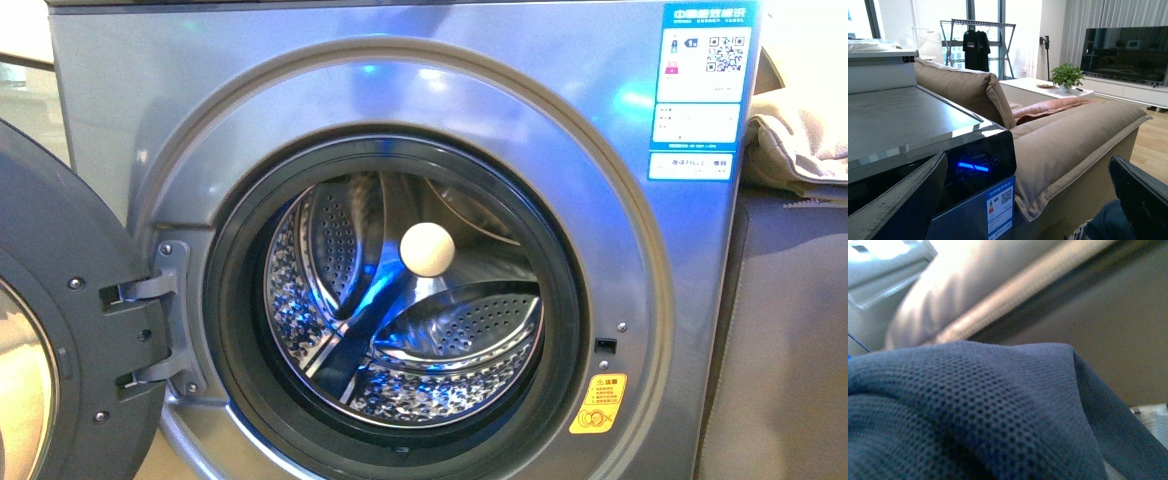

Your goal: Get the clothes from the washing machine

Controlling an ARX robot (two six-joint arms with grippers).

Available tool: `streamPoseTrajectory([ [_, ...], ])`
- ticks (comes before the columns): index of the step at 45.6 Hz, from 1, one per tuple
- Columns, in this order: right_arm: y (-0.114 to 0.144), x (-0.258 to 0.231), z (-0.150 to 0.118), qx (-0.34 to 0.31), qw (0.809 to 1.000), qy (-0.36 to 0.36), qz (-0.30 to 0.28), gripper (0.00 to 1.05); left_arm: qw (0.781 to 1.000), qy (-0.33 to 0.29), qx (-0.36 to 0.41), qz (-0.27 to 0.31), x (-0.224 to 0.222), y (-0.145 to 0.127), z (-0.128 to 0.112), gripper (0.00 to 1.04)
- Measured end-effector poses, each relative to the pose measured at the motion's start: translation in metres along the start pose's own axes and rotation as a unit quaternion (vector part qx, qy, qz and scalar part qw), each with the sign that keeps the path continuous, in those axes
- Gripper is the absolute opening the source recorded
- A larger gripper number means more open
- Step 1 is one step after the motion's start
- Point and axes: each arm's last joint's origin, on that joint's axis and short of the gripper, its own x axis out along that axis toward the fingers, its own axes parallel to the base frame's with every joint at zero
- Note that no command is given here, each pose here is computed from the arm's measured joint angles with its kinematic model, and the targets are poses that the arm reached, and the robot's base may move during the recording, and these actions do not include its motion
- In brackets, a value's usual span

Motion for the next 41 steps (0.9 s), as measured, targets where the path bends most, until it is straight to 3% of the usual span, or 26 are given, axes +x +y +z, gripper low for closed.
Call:
streamPoseTrajectory([
  [14,-0.063,-0.008,-0.115,0.051,0.986,0.129,-0.087,0.16,1.0,0.0,0.0,0.0,0.0,0.0,0.0,0.98],
  [24,-0.086,-0.004,-0.159,0.065,0.97,0.204,-0.117,0.17,1.0,0.0,0.0,0.0,0.0,0.0,0.0,0.98],
  [41,-0.098,0.03,-0.177,0.039,0.964,0.22,-0.142,0.74,1.0,0.0,0.0,0.0,0.0,0.0,0.0,0.98],
])
